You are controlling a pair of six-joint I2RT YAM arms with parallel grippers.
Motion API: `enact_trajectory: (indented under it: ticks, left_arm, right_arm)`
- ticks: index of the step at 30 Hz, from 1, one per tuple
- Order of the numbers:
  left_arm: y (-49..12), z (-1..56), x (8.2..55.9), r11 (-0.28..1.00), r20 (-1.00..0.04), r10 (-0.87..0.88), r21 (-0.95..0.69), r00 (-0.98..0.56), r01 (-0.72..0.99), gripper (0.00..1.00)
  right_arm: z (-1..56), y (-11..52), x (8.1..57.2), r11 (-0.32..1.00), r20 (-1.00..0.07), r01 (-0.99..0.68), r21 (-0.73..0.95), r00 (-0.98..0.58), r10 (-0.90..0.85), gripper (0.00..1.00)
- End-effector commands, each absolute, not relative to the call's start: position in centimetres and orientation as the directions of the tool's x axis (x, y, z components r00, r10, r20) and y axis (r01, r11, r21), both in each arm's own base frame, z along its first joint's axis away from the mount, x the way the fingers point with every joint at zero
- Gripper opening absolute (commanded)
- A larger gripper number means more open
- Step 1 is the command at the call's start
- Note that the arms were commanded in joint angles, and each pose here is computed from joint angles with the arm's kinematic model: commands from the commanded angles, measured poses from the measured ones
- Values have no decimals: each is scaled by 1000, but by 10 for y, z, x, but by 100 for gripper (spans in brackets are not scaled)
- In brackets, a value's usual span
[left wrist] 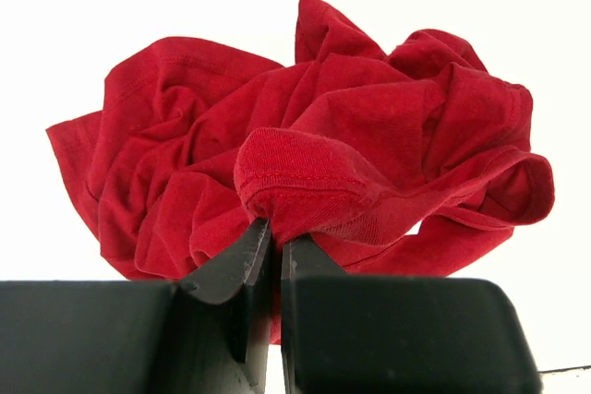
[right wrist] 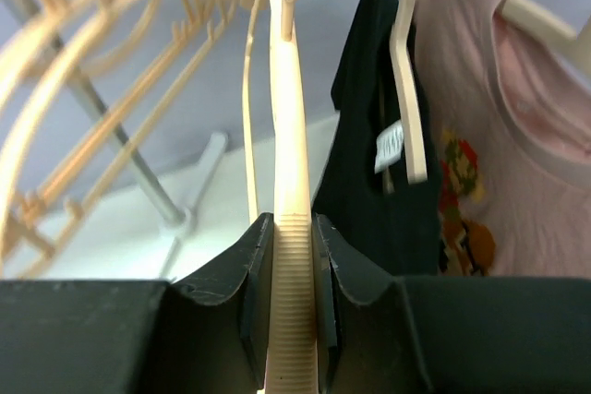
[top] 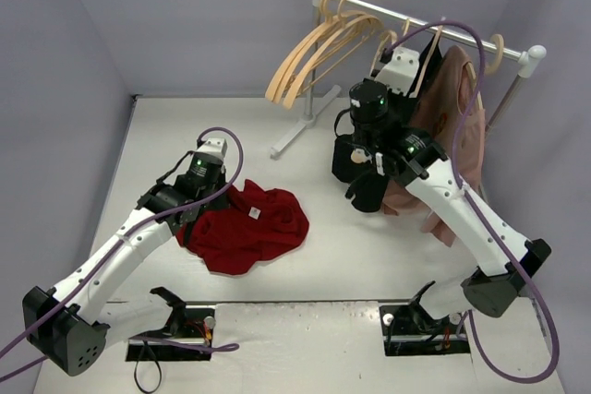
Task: Place the t-shirt on the hanger
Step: Pick up the hanger from the clothesline, then place the T-shirt on the hanger.
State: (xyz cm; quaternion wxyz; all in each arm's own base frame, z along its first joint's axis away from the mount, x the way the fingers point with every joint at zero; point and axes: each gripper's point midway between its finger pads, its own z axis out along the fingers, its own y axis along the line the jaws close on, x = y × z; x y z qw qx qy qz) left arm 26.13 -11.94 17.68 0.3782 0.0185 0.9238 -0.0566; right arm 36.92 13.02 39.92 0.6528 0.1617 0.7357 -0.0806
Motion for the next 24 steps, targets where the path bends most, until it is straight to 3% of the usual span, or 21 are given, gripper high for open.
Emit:
enact_trajectory:
  ticks: [1, 5, 12, 19, 24]
  left_arm:
    - [-116, 206, 279, 993, -759, -26, -92, -651, 67, 0]
    - [-112, 206, 285, 995, -758, -18, -80, -652, 65, 0]
    - [-107, 205, 296, 997, -751, 5, -51, -661, 65, 0]
    - [-104, 213, 315, 997, -753, 39, -19, -657, 80, 0]
    - [-110, 220, 325, 990, -753, 96, 6, -651, 140, 0]
  right_arm:
    - [396, 145, 346, 959, -974, 211, 186, -89, 209, 0]
    - [355, 167, 318, 988, -968, 27, 149, -199, 151, 0]
    - [323, 185, 264, 933, -936, -259, 251, -311, 166, 0]
    - [300, 222, 212, 769, -916, -583, 262, -400, 9, 0]
    - [295, 235, 186, 653, -913, -713, 257, -400, -77, 0]
